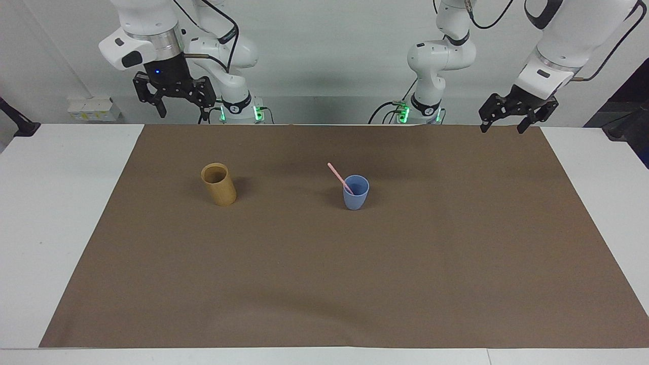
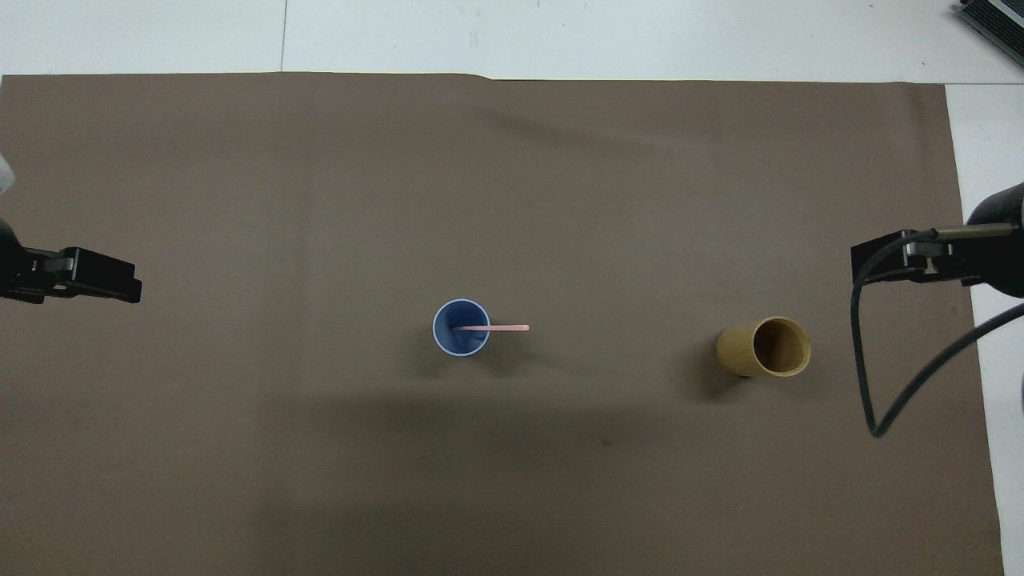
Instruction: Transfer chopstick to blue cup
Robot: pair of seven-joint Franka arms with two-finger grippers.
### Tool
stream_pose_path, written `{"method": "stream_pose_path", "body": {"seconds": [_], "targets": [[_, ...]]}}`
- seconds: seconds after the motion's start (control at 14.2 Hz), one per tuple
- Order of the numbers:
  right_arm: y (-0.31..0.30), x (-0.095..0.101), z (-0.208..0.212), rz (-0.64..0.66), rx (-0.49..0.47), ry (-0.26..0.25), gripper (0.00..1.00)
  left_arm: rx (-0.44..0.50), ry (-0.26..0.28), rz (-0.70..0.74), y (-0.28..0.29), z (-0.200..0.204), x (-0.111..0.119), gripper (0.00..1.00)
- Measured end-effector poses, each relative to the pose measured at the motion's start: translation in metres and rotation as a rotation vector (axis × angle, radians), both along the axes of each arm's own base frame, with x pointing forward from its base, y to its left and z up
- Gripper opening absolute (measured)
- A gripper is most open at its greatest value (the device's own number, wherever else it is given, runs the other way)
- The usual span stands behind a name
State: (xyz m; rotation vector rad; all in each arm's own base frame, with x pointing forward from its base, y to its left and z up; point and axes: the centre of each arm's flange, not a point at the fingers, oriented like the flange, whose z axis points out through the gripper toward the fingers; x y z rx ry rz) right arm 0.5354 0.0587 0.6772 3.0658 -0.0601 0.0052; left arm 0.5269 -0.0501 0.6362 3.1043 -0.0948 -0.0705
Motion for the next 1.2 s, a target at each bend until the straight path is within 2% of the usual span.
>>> {"method": "stream_pose_path", "body": {"seconds": [1.2], "targets": [[-0.008,0.001,0.0,-0.044,0.037,0.002,1.0,0.0,0.0,0.0,0.0,0.0,0.0,1.0]]}}
